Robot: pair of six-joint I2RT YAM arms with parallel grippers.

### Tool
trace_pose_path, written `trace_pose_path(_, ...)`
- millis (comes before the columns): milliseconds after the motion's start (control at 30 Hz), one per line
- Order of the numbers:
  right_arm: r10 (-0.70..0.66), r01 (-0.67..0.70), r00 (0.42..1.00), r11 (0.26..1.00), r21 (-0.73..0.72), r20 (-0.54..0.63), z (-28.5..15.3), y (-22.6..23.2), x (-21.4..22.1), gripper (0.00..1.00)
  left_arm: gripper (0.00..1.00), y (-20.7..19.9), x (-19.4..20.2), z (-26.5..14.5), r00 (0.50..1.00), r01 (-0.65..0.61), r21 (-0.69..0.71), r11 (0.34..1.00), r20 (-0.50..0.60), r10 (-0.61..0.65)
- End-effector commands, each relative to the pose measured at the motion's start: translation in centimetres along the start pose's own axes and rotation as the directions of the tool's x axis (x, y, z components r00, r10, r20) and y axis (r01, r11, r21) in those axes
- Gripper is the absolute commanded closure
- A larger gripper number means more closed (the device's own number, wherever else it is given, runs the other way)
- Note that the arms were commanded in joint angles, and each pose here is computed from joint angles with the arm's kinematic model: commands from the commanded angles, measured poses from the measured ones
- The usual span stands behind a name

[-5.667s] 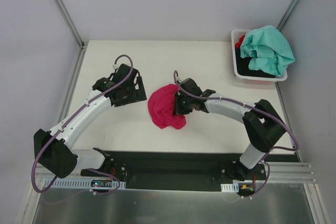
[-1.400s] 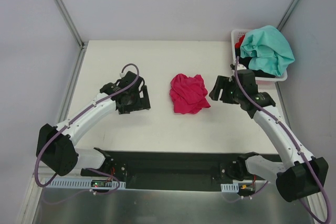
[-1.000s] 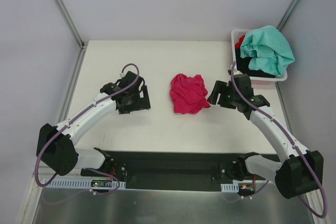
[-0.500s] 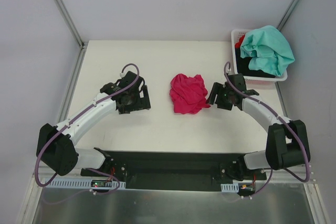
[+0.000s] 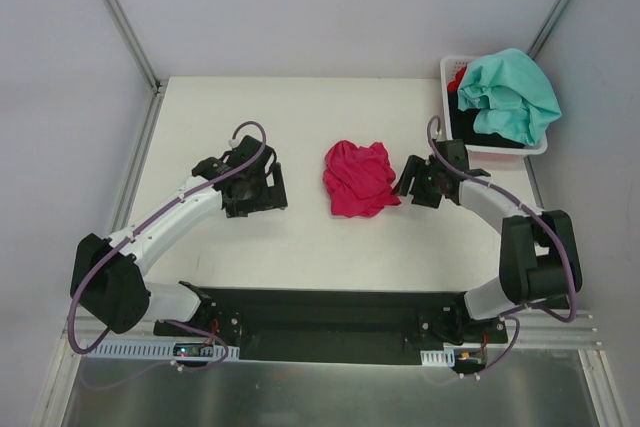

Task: Fold and stack the t-shirts

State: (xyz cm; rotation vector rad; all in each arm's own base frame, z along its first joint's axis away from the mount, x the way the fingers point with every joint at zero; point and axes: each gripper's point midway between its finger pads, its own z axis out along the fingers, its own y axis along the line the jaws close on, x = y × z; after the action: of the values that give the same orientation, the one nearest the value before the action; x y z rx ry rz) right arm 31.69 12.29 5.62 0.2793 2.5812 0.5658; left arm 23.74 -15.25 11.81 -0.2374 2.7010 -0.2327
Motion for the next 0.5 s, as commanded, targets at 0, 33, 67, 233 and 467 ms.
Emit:
trace_pose_path(0, 0.027, -0.026, 1.0, 0.997, -0.066, 0.008, 0.9, 1.0, -0.5, 0.32, 0.07, -0.8, -0.5, -0.4, 1.0, -0.011, 0.017, 1.0, 0.01, 0.01)
trace_pose_path(33, 0.031, -0.03, 1.0, 0.997, -0.066, 0.004, 1.1, 1.0, -0.5, 0.32, 0.07, -0.8, -0.5, -0.4, 1.0, -0.011, 0.017, 1.0, 0.01, 0.01)
trace_pose_path(67, 0.034, -0.033, 0.999, 0.997, -0.069, 0.003, 1.2, 1.0, -0.5, 0.33, 0.07, -0.8, -0.6, -0.4, 1.0, -0.011, 0.015, 1.0, 0.011, 0.01)
trace_pose_path(233, 0.05, -0.051, 0.999, 0.995, -0.085, -0.009, 1.5, 1.2, -0.1, 0.34, 0.07, -0.6, -0.6, -0.4, 1.0, -0.011, 0.008, 1.0, 0.014, 0.011)
trace_pose_path(467, 0.067, -0.068, 0.998, 0.993, -0.092, -0.013, 1.3, 0.9, 0.9, 0.36, 0.06, -0.8, -0.5, -0.3, 1.0, -0.01, 0.009, 1.0, 0.005, 0.01)
